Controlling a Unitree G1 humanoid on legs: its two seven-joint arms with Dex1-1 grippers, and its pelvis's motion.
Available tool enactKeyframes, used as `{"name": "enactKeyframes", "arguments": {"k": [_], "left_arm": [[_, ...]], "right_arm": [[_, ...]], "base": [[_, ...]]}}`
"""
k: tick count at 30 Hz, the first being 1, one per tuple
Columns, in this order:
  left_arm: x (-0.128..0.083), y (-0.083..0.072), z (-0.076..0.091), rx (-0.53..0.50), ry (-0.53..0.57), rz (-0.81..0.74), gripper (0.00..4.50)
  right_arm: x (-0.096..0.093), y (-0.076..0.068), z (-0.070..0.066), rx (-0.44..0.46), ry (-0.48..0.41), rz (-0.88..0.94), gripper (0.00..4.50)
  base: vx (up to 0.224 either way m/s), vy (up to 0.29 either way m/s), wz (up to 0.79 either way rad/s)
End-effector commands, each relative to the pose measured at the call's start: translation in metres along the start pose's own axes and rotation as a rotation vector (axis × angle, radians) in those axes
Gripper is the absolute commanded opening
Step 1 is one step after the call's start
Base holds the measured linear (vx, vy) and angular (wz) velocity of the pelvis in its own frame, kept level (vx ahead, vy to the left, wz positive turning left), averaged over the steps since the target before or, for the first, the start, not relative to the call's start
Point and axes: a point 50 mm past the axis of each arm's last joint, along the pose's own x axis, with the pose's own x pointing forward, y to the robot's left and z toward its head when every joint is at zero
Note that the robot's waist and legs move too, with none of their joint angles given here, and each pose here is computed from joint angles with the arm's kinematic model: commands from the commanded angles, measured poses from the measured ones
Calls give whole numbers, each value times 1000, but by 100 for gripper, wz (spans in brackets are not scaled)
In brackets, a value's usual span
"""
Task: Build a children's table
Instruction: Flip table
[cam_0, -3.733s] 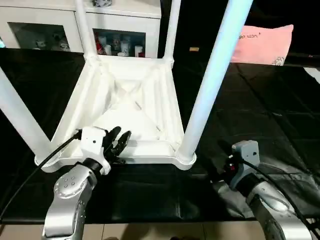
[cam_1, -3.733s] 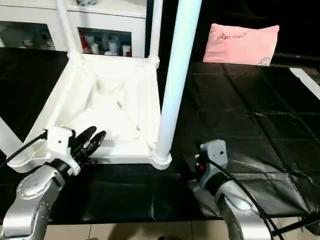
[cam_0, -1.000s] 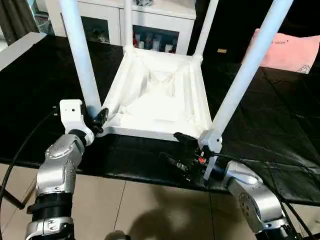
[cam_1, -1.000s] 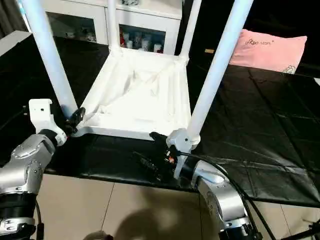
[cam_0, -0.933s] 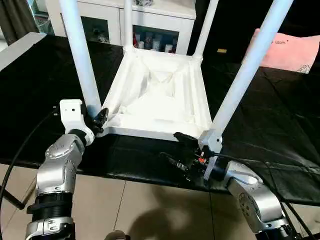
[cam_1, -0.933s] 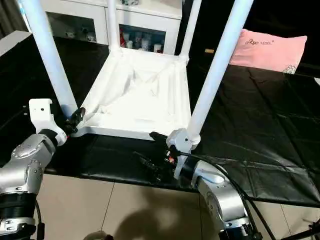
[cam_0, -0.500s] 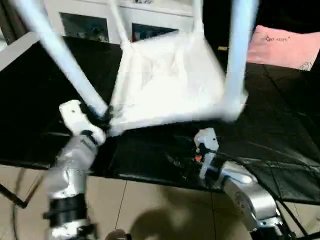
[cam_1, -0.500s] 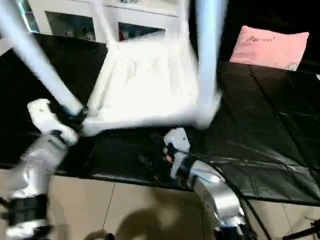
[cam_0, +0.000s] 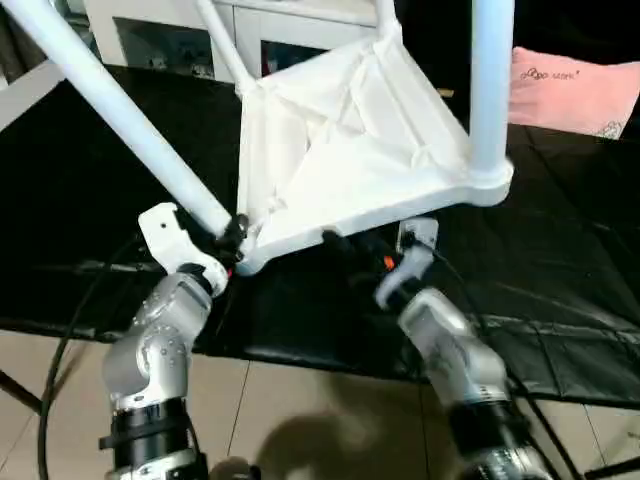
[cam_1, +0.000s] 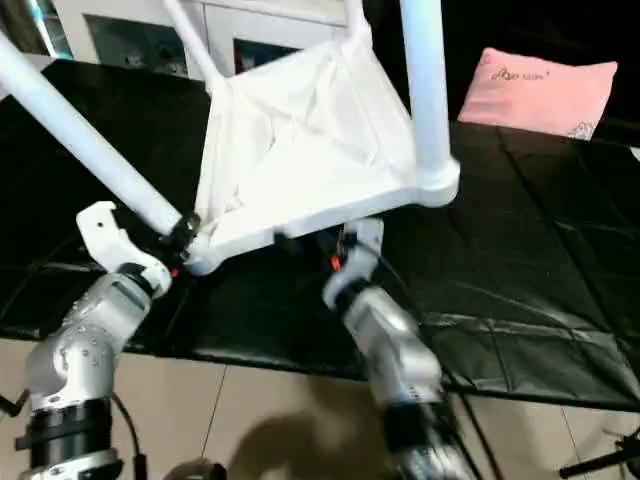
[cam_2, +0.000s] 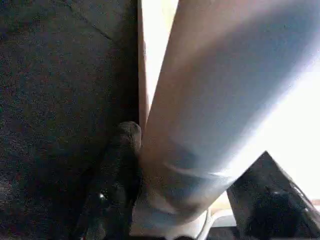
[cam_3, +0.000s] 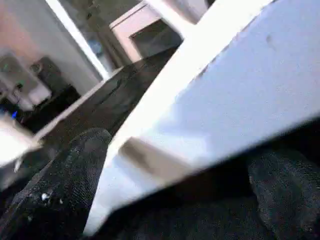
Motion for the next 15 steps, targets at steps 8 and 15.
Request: {"name": "enactKeyframes", "arguments": {"k": [8, 15], "left_arm": [[1, -22, -16, -29, 63, -78, 227], [0, -26, -19, -9, 70, -87, 227]], "right_arm": [[29, -3, 19, 347, -168, -51, 421], [36, -2, 20, 407, -166, -36, 363]], "base": [[0, 0, 0], [0, 0, 0]]}}
